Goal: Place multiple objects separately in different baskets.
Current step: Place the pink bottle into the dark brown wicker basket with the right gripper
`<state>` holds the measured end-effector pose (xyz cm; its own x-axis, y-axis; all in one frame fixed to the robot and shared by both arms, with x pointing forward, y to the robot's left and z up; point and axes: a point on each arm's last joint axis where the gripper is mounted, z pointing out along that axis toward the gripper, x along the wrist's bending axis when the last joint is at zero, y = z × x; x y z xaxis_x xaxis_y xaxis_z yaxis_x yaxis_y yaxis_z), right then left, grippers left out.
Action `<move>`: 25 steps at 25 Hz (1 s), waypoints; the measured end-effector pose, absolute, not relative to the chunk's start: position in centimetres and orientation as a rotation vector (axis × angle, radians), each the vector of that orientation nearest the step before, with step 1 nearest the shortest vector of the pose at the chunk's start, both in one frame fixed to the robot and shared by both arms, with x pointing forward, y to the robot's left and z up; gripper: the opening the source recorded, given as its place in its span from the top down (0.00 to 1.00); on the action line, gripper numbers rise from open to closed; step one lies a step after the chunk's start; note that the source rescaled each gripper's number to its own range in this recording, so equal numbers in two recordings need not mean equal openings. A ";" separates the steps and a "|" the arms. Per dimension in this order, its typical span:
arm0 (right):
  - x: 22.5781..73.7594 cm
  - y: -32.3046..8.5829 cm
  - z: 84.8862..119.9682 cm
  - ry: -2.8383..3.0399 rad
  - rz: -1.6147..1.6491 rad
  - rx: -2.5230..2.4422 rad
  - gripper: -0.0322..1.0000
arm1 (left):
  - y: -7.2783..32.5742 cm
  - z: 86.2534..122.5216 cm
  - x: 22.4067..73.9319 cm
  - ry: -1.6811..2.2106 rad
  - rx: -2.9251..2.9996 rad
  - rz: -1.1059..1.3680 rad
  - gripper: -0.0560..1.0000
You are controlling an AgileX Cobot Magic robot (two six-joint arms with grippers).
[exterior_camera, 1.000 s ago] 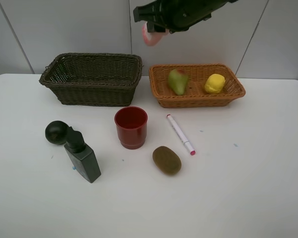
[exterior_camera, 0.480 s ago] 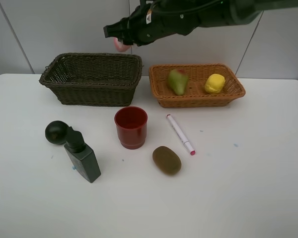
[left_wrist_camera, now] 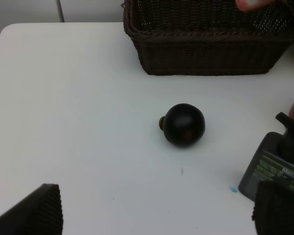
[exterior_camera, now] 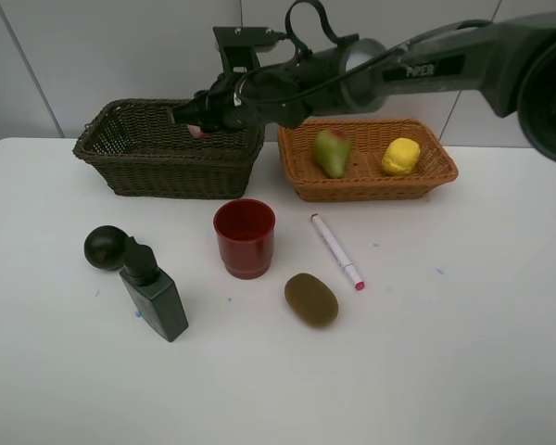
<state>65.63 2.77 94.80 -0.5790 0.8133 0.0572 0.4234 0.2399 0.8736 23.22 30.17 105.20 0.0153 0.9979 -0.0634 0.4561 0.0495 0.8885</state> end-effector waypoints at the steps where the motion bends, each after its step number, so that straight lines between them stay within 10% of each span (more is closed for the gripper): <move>1: 65.7 2.9 94.4 2.110 1.286 1.132 0.75 | 30.2 105.2 23.2 1.550 1.514 0.881 0.00; 25: 66.2 3.3 93.2 2.093 1.332 1.111 0.75 | 30.2 105.2 23.2 1.550 1.514 0.881 0.00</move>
